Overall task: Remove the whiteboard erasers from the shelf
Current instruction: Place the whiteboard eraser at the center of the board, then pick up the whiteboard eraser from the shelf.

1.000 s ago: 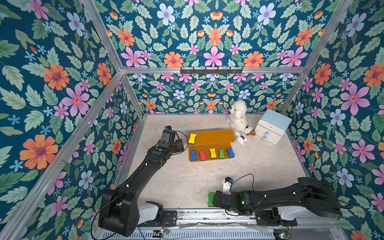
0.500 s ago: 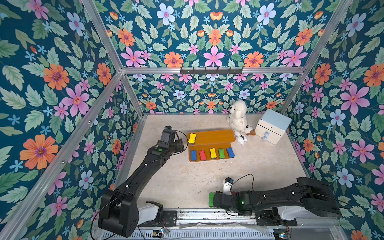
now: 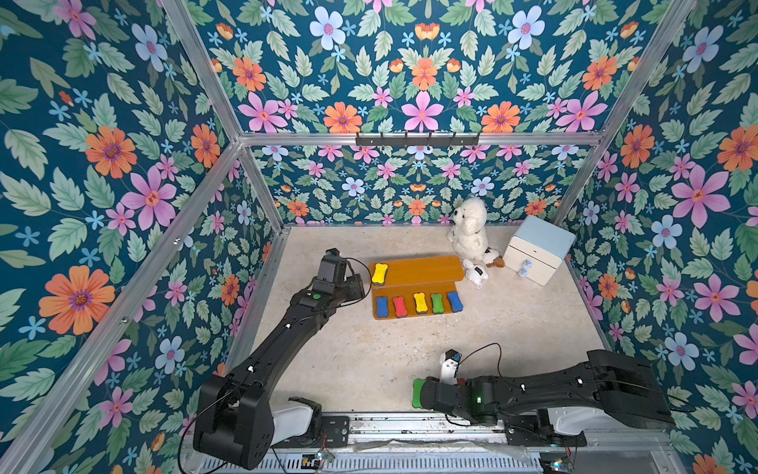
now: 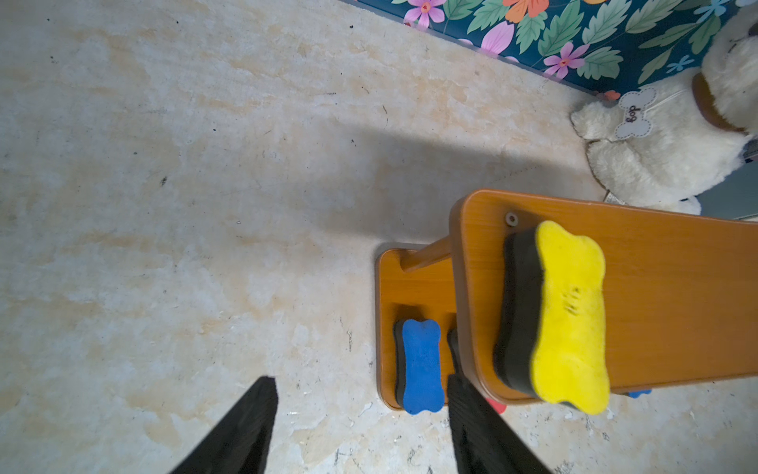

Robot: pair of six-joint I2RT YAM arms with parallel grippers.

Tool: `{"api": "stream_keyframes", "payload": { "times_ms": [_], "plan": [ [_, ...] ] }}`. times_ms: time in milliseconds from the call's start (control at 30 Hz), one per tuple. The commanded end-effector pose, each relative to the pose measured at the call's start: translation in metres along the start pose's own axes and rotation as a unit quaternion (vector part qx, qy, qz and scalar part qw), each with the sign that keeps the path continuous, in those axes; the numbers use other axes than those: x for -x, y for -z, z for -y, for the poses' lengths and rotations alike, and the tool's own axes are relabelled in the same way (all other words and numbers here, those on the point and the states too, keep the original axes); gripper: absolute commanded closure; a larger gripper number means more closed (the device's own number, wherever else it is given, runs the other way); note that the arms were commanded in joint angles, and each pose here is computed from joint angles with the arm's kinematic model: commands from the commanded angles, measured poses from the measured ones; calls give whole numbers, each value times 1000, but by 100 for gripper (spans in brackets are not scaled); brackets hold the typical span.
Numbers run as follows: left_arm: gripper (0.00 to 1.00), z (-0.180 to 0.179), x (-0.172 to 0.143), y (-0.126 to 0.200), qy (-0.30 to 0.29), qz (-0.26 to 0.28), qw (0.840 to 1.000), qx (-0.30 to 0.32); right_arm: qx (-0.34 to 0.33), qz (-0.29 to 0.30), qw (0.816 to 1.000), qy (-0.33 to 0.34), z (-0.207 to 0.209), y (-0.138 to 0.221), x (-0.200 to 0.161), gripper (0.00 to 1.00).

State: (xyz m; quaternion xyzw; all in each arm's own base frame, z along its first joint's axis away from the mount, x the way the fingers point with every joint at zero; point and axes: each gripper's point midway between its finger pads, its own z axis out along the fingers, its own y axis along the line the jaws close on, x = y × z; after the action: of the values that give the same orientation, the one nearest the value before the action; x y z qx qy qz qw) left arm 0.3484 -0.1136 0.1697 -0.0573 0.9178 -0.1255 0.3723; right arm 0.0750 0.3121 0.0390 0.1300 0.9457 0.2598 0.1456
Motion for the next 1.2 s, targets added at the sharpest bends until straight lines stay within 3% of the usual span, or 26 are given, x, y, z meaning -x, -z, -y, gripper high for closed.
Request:
{"api": "stream_keyframes", "payload": {
  "times_ms": [0, 200, 433, 667, 900, 1167],
  "plan": [
    [28, 6, 4, 2, -1, 5, 1000, -10, -4, 25, 1000, 15, -5, 9, 11, 73],
    [30, 33, 16, 9, -32, 5, 999, -39, 35, 64, 996, 55, -43, 38, 37, 67],
    [29, 67, 32, 12, -107, -11, 993, -51, 77, 121, 983, 113, -66, 55, 108, 62],
    [24, 94, 40, 3, -161, -49, 985, -46, 92, 139, 975, 148, -64, 53, 170, 60],
    [24, 89, 21, -16, -194, -105, 975, 16, 87, 119, 975, 166, -54, 34, 186, 59],
    [25, 90, 15, -22, -188, -114, 975, 17, 91, 116, 975, 164, -53, 30, 188, 59]
  ]
}}
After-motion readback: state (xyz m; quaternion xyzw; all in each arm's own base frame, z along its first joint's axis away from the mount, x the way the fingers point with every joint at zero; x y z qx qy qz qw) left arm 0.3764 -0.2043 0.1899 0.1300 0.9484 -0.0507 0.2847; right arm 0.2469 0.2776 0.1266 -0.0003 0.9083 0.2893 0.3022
